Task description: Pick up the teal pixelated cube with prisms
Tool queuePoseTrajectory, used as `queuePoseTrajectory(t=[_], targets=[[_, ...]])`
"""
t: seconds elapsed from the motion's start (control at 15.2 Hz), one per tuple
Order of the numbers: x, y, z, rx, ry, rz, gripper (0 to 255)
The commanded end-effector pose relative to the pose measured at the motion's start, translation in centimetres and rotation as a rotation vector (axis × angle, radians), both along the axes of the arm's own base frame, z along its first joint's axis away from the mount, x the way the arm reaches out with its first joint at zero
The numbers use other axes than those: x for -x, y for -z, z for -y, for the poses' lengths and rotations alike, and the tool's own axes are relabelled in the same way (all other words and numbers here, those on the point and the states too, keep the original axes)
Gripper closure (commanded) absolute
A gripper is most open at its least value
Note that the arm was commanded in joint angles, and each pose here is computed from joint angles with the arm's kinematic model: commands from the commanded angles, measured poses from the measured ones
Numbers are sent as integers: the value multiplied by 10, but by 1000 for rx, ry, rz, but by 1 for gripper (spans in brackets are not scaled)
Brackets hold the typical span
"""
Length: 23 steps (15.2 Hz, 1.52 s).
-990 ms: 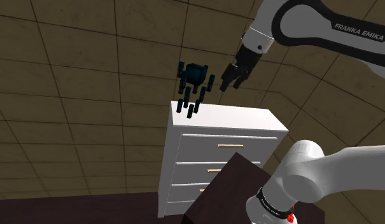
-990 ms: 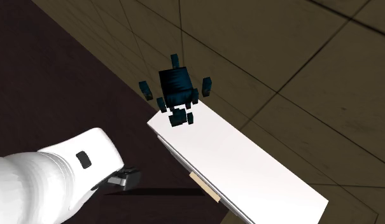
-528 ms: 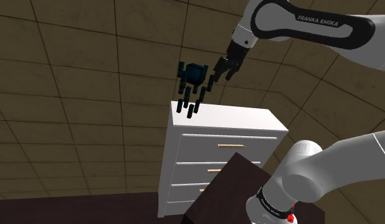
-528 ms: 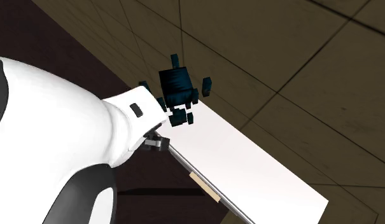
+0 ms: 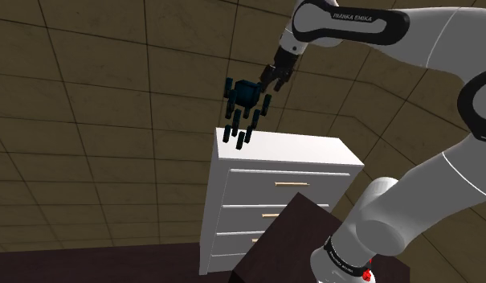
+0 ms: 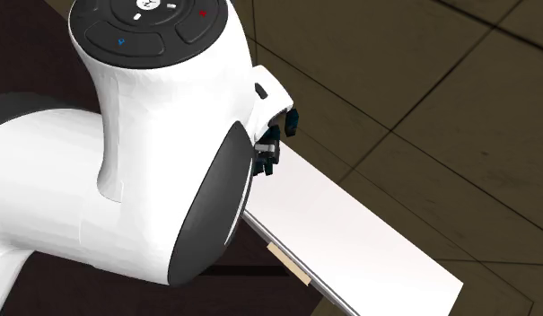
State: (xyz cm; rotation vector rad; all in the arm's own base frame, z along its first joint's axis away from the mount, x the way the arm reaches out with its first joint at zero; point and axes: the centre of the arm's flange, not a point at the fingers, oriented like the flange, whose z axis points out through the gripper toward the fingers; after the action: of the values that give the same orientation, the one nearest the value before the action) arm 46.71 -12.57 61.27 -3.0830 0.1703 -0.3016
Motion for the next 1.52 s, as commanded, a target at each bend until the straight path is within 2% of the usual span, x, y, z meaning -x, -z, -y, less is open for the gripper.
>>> queuePoseTrajectory(t=[0.0, 0.53, 0.66, 0.73, 1.32, 1.45], targets=[[-20, 0, 16, 5, -4, 4, 0], [-21, 40, 17, 5, -4, 4, 0], [-21, 40, 17, 5, -4, 4, 0], [-22, 41, 17, 5, -4, 4, 255], [-21, 40, 17, 5, -4, 4, 255], [-21, 30, 17, 5, -4, 4, 255]])
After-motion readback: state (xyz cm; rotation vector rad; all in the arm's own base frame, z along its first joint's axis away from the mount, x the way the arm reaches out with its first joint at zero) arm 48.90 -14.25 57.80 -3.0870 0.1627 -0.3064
